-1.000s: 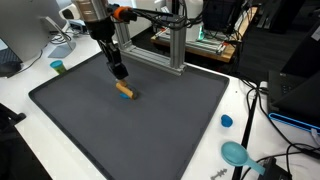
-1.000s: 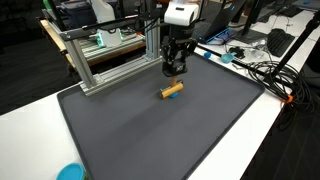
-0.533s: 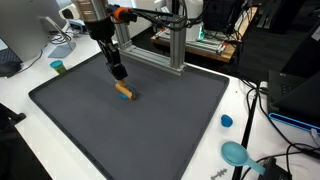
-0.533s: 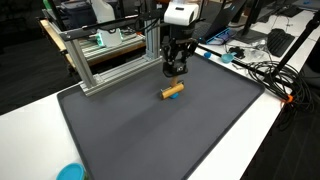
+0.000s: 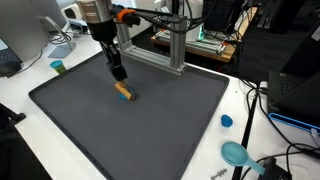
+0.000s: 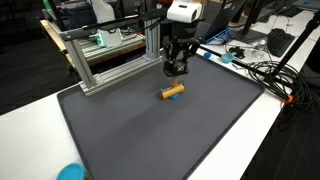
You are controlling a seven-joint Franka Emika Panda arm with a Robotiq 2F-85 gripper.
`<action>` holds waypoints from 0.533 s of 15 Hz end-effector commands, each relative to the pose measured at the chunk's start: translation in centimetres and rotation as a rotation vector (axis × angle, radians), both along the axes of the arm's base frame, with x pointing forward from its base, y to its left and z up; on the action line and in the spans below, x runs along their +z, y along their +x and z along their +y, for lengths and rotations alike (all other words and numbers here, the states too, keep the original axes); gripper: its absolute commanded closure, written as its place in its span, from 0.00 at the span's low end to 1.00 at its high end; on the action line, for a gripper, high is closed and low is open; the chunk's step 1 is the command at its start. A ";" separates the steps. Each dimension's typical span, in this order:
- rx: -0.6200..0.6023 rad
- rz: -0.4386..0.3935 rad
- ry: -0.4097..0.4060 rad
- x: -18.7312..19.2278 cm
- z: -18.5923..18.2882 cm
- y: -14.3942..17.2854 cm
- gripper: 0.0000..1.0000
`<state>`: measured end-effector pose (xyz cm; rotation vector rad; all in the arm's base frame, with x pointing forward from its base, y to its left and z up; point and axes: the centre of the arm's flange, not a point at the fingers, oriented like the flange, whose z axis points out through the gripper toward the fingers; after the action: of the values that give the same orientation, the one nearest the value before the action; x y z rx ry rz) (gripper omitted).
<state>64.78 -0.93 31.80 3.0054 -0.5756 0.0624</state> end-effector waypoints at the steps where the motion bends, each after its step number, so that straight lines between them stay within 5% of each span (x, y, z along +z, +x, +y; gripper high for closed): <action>1: -0.064 0.006 -0.112 -4.0 -1.1 -0.1 0.78; 8: -0.168 -0.050 -0.116 -3.3 -1.9 0.0 0.78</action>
<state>64.84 0.07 31.75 2.9155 -0.7324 0.1072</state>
